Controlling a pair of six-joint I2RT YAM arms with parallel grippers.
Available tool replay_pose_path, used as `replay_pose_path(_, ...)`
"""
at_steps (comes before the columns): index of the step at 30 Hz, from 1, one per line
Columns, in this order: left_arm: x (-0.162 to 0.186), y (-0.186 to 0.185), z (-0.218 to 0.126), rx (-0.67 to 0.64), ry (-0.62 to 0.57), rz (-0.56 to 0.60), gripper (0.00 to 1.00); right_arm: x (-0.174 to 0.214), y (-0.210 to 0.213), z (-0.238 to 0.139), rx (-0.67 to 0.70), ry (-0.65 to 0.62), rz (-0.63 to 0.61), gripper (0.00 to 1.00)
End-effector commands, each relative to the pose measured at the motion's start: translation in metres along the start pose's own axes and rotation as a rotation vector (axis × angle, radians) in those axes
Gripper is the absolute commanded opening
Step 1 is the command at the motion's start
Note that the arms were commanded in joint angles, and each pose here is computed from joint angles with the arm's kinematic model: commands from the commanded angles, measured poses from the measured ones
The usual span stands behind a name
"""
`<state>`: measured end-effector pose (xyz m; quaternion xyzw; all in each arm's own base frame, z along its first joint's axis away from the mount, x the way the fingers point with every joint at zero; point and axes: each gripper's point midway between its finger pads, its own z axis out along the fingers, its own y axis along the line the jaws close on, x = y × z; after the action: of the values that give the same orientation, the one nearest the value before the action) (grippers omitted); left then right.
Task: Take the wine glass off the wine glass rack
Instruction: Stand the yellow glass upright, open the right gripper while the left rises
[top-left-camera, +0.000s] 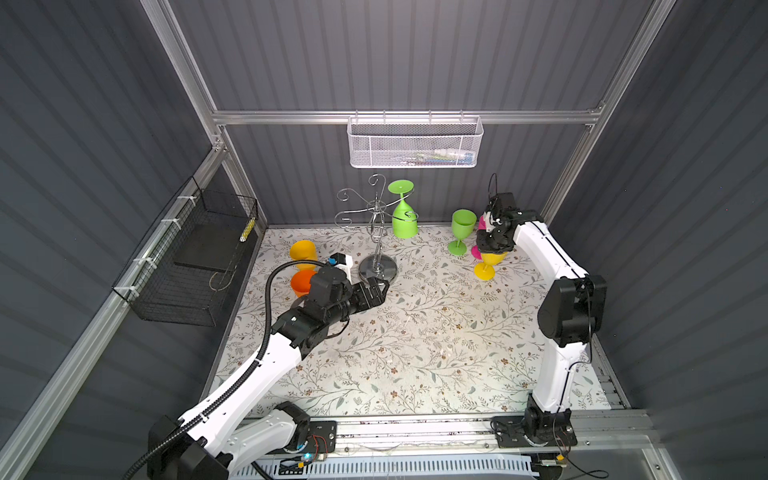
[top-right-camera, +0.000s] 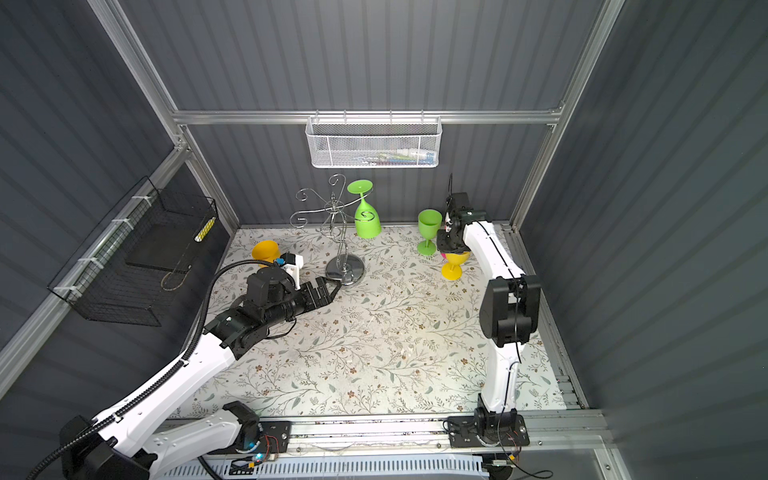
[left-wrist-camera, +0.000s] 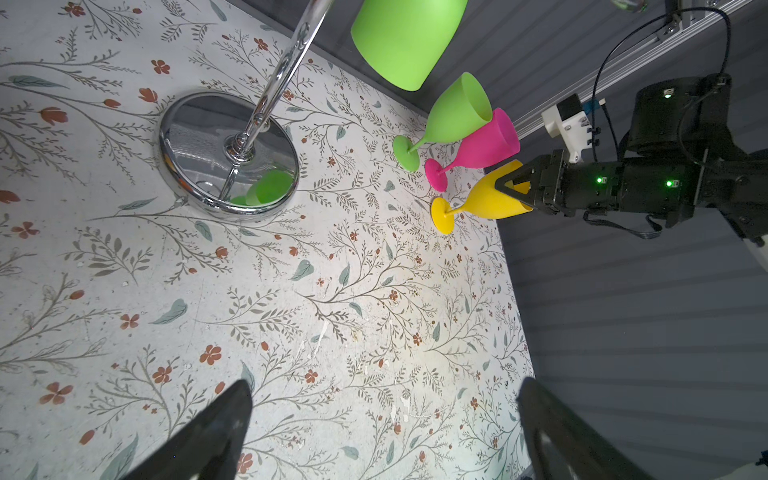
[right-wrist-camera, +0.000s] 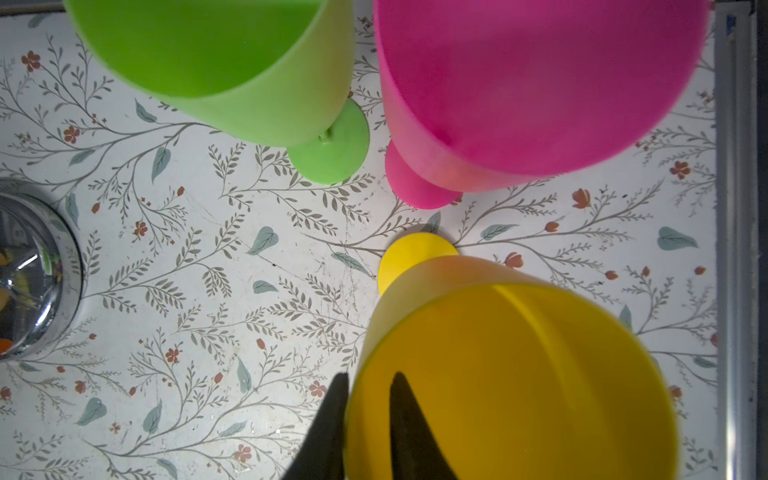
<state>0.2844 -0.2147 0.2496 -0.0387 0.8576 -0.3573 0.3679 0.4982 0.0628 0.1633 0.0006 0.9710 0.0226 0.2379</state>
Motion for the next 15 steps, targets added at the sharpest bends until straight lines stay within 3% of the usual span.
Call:
replay_pose_path(1, -0.009, -0.014, -0.006, 0.036, -0.017, 0.024, 1.0, -0.001, 0.002, -0.008, -0.016, 0.007, -0.013, 0.28)
replay_pose_path(8, -0.011, -0.015, -0.008, 0.039, -0.022, 0.027, 1.0, -0.004, 0.002, -0.023, -0.016, -0.027, -0.022, 0.45)
replay_pose_path(15, -0.012, -0.013, -0.01, 0.021, -0.025, 0.041, 1.0, -0.018, 0.015, -0.078, -0.103, -0.199, 0.004, 0.57)
